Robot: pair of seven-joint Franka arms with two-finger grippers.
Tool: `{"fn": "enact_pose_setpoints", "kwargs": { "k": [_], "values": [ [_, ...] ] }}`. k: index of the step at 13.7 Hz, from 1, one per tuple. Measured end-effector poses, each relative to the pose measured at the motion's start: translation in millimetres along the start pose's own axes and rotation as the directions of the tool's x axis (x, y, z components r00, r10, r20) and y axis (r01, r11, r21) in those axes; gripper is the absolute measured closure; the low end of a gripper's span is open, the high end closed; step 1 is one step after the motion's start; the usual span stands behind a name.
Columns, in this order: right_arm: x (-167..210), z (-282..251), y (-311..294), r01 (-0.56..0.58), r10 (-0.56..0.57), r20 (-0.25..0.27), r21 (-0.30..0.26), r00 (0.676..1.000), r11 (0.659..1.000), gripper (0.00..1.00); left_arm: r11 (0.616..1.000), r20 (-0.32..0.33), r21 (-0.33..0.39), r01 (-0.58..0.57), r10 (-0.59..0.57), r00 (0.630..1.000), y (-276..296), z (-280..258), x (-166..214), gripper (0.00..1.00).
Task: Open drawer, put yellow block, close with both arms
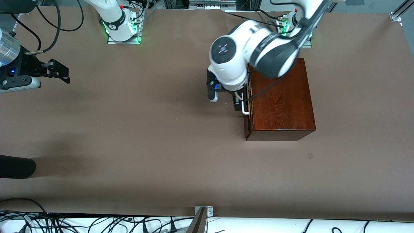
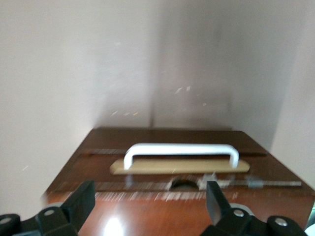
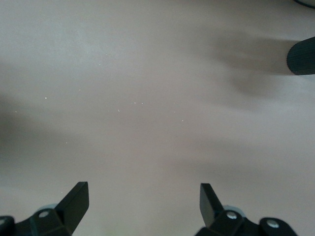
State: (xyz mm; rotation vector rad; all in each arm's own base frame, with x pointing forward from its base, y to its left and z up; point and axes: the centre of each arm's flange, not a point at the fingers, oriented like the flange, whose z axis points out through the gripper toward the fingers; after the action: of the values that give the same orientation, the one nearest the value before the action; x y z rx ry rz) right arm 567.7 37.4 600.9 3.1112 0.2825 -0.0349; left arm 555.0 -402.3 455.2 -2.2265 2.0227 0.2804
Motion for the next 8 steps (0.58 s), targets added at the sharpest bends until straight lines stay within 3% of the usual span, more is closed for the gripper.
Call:
{"fn": "enact_pose_setpoints", "kwargs": {
  "k": [4,6,8],
  "values": [
    [0.0,0.0,-0.1,0.000,0.000,0.000,0.000,1.000,1.000,0.00,0.988,-0.061,0.057,0.147,-0.144,0.988,-30.4,-64.5,-91.0,0.00],
    [0.0,-0.1,-0.2,0.000,0.000,0.000,0.000,1.000,1.000,0.00,0.973,-0.069,-0.016,0.230,-0.231,0.971,-48.8,-64.5,-142.2,0.00],
    [0.0,0.0,-0.1,0.000,0.000,0.000,0.000,1.000,1.000,0.00,0.947,-0.073,-0.035,0.320,-0.322,0.944,-71.8,-63.4,-191.9,0.00]
  ]
}}
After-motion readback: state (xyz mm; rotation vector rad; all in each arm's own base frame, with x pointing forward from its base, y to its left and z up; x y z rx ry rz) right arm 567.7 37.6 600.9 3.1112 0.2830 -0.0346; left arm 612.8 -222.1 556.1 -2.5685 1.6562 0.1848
